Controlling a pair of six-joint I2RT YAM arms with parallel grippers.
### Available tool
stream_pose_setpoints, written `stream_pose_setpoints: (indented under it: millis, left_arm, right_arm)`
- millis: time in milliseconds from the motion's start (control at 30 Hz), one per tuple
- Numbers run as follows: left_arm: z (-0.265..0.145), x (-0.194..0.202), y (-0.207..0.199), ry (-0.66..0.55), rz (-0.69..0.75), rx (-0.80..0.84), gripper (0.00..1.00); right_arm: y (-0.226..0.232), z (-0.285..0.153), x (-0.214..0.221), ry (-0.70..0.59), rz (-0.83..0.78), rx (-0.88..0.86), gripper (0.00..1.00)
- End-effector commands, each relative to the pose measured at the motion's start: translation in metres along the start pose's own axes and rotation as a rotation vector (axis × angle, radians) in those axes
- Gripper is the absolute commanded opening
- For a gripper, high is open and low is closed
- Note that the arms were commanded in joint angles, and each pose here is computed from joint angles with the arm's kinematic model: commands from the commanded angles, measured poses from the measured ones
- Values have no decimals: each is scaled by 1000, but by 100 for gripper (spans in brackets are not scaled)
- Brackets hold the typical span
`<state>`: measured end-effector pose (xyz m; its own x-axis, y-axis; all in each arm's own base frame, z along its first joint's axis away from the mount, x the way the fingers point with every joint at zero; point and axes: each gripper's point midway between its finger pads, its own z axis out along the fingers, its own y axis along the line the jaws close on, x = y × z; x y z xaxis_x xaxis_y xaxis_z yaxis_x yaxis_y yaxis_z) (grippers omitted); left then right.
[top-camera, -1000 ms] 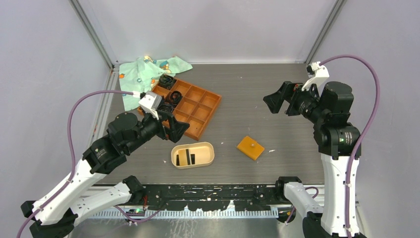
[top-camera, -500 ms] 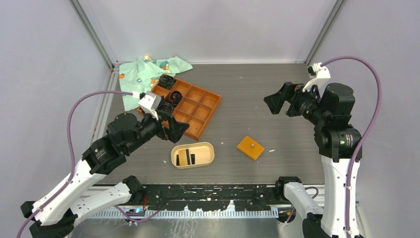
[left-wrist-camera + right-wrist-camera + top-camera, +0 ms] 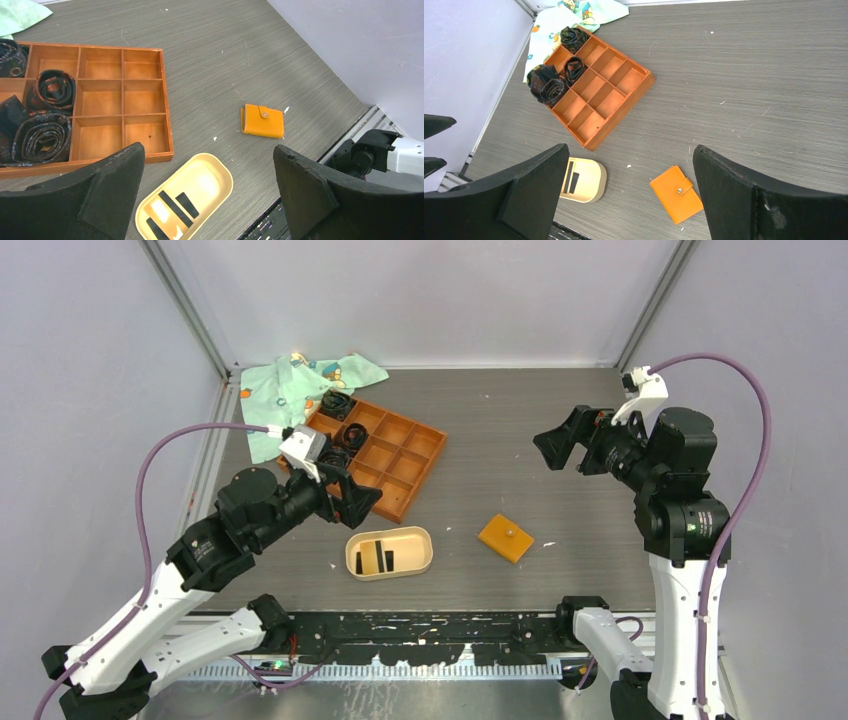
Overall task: Put the credit cards into the card holder
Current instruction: Reset both arms
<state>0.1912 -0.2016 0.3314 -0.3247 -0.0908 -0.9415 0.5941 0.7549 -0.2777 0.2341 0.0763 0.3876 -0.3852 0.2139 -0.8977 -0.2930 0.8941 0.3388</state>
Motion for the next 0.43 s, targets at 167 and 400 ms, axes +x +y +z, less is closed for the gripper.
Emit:
stream_pose_setpoints:
  millis: [167,400]
  left_arm:
    - [-1,-12,0,-49,18,0,100]
    - [0,-12,1,-48,23,-5,100]
  right_arm:
    - [2,-5,-18,-74,-32,4,99]
    - [-1,-3,-17,-73,-42,14,99]
